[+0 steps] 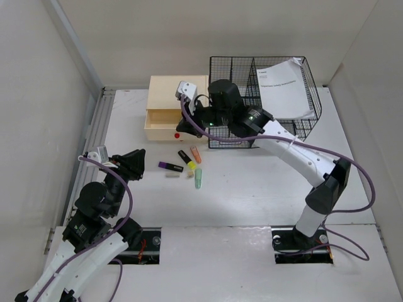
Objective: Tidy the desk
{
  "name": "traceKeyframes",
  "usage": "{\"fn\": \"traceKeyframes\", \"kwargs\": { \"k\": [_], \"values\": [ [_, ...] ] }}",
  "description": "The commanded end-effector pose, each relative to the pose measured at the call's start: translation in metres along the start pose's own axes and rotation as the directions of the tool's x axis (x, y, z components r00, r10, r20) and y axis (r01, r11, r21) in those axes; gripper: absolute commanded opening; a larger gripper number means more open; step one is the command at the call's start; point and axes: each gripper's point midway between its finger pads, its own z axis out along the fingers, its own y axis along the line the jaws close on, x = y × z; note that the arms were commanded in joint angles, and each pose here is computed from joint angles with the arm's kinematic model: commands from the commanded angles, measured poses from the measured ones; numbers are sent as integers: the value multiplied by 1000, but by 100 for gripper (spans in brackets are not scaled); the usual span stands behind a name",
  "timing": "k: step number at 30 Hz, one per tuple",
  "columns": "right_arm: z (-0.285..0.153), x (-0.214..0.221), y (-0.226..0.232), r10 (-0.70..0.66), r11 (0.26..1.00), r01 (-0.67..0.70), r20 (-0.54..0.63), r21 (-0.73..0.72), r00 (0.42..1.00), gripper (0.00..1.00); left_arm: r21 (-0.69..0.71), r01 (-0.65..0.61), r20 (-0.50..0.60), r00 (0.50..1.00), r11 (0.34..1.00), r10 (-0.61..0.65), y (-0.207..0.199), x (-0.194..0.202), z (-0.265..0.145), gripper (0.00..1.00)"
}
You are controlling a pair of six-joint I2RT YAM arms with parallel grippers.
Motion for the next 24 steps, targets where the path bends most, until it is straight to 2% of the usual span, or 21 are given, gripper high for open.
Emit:
{"fn": "traceKeyframes", "kwargs": {
  "k": [1,6,11,13,15,16,17,18,21,24],
  "values": [
    [2,12,10,-82,973,81,6,-214,997,0,12,24,40,999,1000,-24,-3,-10,0,21],
    [25,50,-26,-62,996,52,-133,-77,989,0,12,24,40,999,1000,-24,-2,-8,-1,21],
    [41,65,-53,-53,998,60,-189,31,981,0,8,20,33,999,1000,-20,-2,-6,1,21],
    [42,64,-73,-54,985,86,-205,151,977,0,8,20,33,999,1000,-20,-2,-6,1,21],
    [49,65,-83,-71,958,122,-197,258,978,0,8,20,33,999,1000,-20,-2,-6,1,21],
    [38,59,-98,-79,910,153,-200,386,977,0,8,20,33,999,1000,-20,-2,-6,1,21],
    [42,43,-96,-112,884,166,-147,436,983,0,8,20,33,999,1000,-20,-2,-6,1,21],
    [41,51,-99,-134,860,199,-170,470,976,0,8,20,33,999,1000,-20,-2,-6,1,21],
    [32,41,-104,-168,784,238,-173,573,970,0,8,20,33,999,1000,-20,-2,-6,1,21],
    [29,47,-121,-150,717,254,-212,649,966,0,8,20,33,999,1000,-20,-2,-6,1,21]
  ]
}}
